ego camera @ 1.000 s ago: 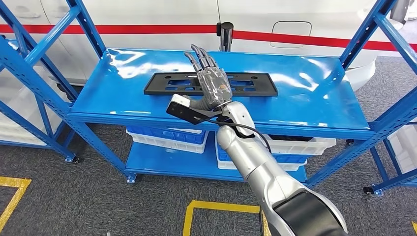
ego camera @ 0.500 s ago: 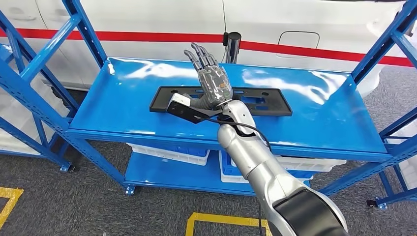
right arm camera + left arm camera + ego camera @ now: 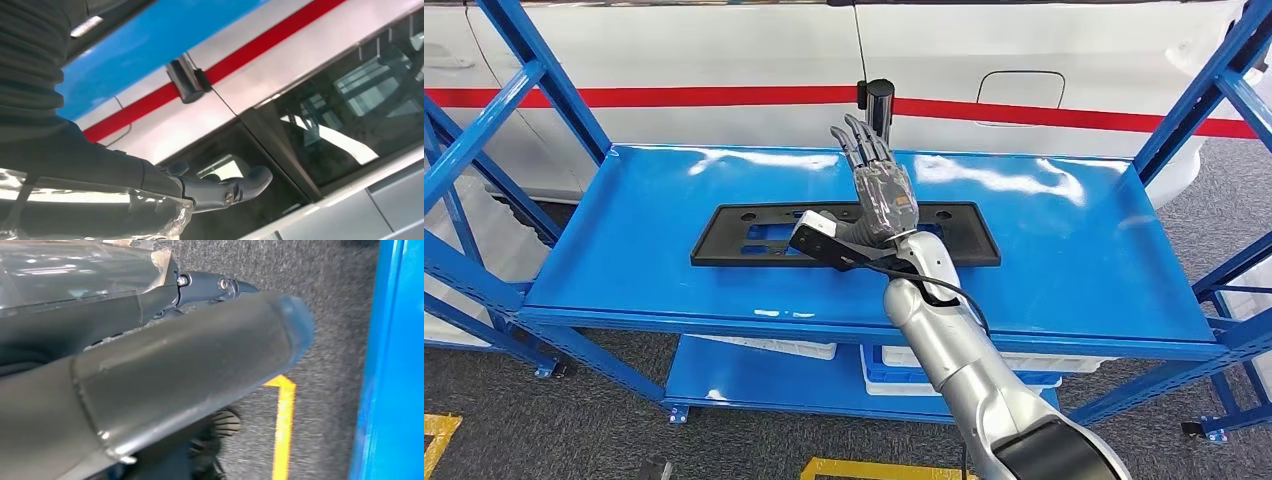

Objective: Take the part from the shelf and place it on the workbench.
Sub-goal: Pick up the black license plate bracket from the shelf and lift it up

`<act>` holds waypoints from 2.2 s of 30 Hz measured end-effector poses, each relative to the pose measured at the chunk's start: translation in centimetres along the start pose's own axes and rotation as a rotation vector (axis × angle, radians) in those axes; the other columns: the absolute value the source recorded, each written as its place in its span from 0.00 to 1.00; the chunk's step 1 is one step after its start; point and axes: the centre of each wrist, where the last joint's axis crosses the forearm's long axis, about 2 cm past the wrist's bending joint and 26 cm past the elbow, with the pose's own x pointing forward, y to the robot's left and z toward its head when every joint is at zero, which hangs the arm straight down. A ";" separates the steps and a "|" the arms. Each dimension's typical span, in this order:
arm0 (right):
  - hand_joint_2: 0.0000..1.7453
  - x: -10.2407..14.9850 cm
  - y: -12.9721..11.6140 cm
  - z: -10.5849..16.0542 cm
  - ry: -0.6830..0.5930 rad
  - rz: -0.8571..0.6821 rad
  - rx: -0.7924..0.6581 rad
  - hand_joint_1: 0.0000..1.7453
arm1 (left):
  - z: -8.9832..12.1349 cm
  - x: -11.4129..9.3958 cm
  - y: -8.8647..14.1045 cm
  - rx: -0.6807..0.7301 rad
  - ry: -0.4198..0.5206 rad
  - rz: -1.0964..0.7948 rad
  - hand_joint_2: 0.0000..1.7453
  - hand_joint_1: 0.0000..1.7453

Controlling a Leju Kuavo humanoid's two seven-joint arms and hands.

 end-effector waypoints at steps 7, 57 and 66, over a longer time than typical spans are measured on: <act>1.00 -0.6 -0.6 2.8 0.025 -0.019 -0.036 0.00 | 0.3 -0.5 0.0 0.024 0.064 -0.050 0.00 0.00; 1.00 4.3 -3.4 8.0 -0.170 -0.018 0.058 0.00 | 1.4 -2.5 -0.3 0.018 0.175 -0.079 0.00 0.00; 1.00 4.1 -2.9 7.9 -0.158 -0.016 0.075 0.00 | 1.4 -2.5 -0.3 0.018 0.175 -0.079 0.00 0.00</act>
